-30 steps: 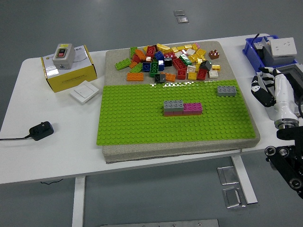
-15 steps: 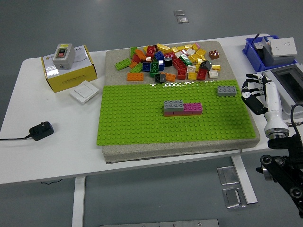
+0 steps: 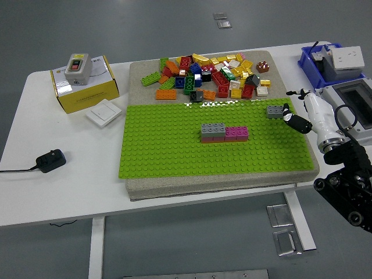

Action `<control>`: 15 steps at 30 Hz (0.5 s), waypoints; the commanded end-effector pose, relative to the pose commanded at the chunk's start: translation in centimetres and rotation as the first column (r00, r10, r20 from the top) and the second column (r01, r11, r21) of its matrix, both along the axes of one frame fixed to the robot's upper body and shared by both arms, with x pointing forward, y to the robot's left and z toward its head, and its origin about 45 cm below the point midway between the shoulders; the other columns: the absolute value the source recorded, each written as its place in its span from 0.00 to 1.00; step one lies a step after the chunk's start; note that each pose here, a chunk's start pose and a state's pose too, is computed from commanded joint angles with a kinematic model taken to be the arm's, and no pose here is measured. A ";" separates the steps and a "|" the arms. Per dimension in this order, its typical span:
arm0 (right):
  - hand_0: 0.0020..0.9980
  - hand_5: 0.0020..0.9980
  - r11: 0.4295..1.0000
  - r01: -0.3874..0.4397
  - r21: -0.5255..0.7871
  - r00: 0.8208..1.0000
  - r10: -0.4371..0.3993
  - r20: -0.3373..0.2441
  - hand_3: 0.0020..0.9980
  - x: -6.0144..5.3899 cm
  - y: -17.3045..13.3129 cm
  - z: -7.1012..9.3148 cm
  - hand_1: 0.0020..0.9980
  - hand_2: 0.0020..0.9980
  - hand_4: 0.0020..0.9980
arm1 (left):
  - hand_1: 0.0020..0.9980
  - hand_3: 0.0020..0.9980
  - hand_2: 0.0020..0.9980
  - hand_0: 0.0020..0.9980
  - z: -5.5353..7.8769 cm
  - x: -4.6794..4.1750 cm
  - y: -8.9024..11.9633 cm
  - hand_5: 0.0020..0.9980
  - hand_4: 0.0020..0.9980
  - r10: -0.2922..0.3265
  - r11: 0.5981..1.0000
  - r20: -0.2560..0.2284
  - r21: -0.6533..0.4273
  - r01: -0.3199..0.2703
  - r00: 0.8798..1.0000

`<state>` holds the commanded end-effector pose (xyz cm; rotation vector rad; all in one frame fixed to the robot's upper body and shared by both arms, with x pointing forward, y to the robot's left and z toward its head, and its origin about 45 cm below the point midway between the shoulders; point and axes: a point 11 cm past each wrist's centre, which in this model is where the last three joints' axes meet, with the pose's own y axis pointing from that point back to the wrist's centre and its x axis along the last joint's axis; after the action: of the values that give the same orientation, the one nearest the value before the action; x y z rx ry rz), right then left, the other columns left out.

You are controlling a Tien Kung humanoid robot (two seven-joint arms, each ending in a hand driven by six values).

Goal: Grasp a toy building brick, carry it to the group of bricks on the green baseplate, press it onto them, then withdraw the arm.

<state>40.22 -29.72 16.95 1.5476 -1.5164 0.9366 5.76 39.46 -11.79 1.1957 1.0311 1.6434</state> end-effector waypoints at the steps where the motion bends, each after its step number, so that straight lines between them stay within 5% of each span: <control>1: 0.72 0.35 0.999 -0.010 -0.040 1.000 0.009 -0.011 0.79 0.3 0.0 0.0 0.79 0.88 0.50 | 0.66 0.60 0.59 0.66 0.0 0.11 0.0 0.65 0.20 -0.003 1.000 0.000 0.000 0.003 1.000; 15: 0.75 0.35 0.951 -0.078 -0.299 0.982 0.021 -0.190 0.82 3.5 -0.3 -2.0 0.82 0.92 0.51 | 0.66 0.60 0.59 0.66 0.4 1.42 0.6 0.65 0.21 -0.030 0.999 0.004 0.016 0.030 1.000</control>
<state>43.76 -30.01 14.98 1.4093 -1.1465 0.9762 7.18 40.10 -11.39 1.2119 0.9941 1.6330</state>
